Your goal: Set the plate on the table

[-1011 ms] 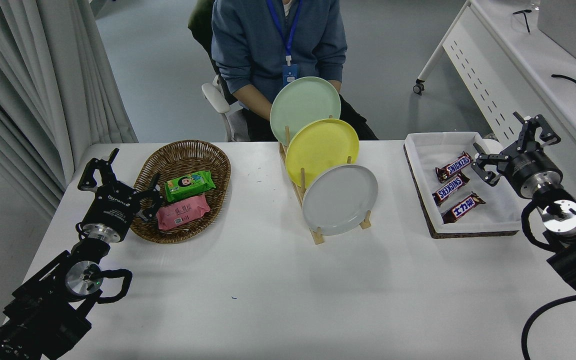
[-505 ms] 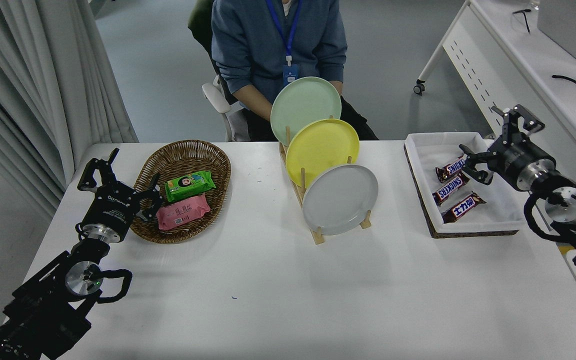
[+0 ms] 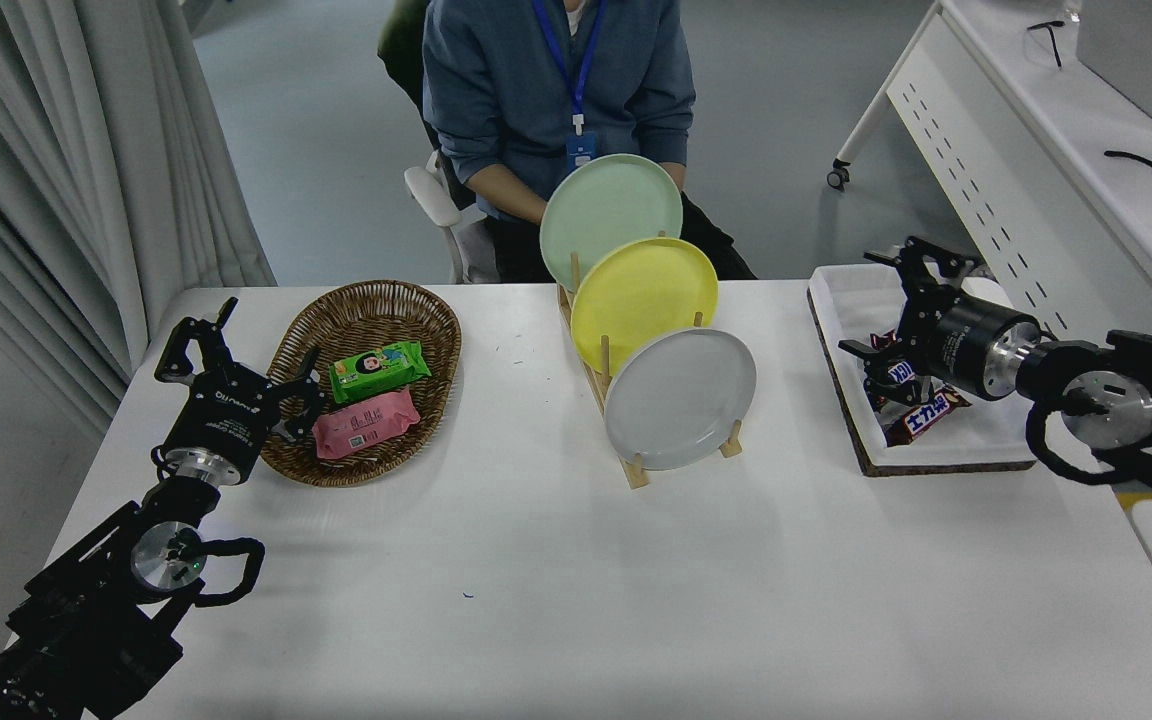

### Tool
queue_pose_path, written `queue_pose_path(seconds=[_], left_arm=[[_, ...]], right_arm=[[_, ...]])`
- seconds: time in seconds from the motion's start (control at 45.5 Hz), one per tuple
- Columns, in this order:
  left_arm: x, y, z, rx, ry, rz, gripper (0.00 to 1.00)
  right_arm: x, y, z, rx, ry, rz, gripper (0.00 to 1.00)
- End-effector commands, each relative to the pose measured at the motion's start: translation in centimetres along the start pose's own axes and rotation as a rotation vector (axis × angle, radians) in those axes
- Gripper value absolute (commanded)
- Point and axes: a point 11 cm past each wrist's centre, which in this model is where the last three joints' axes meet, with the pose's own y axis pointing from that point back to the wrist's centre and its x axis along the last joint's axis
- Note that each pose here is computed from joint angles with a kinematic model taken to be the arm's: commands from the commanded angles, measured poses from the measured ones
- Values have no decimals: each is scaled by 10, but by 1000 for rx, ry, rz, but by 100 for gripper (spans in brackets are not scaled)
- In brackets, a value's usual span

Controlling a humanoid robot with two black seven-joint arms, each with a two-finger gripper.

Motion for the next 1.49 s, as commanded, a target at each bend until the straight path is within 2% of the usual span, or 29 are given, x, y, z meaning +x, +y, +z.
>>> queue_pose_path(seconds=[0.0, 0.198, 0.286, 0.637, 0.813, 1.055, 1.473], left_arm=[[0, 0, 0, 1, 0, 0, 100], [0, 0, 0, -1, 0, 0, 100], [0, 0, 0, 1, 0, 0, 100], [0, 0, 0, 0, 0, 1, 100], [0, 0, 0, -1, 0, 0, 100], [0, 0, 0, 1, 0, 0, 100], [0, 0, 0, 1, 1, -1, 100]], right_arm=[[-12, -2, -10, -12, 77, 8, 99], [-35, -9, -11, -34, 41, 34, 99], [-43, -11, 0, -97, -2, 62, 99], [-97, -27, 22, -305, -99, -40, 99], [-100, -34, 14, -288, -156, -45, 99], [-95, -37, -9, -243, 32, -18, 99], [-102, -55, -10, -227, 70, 2, 98]])
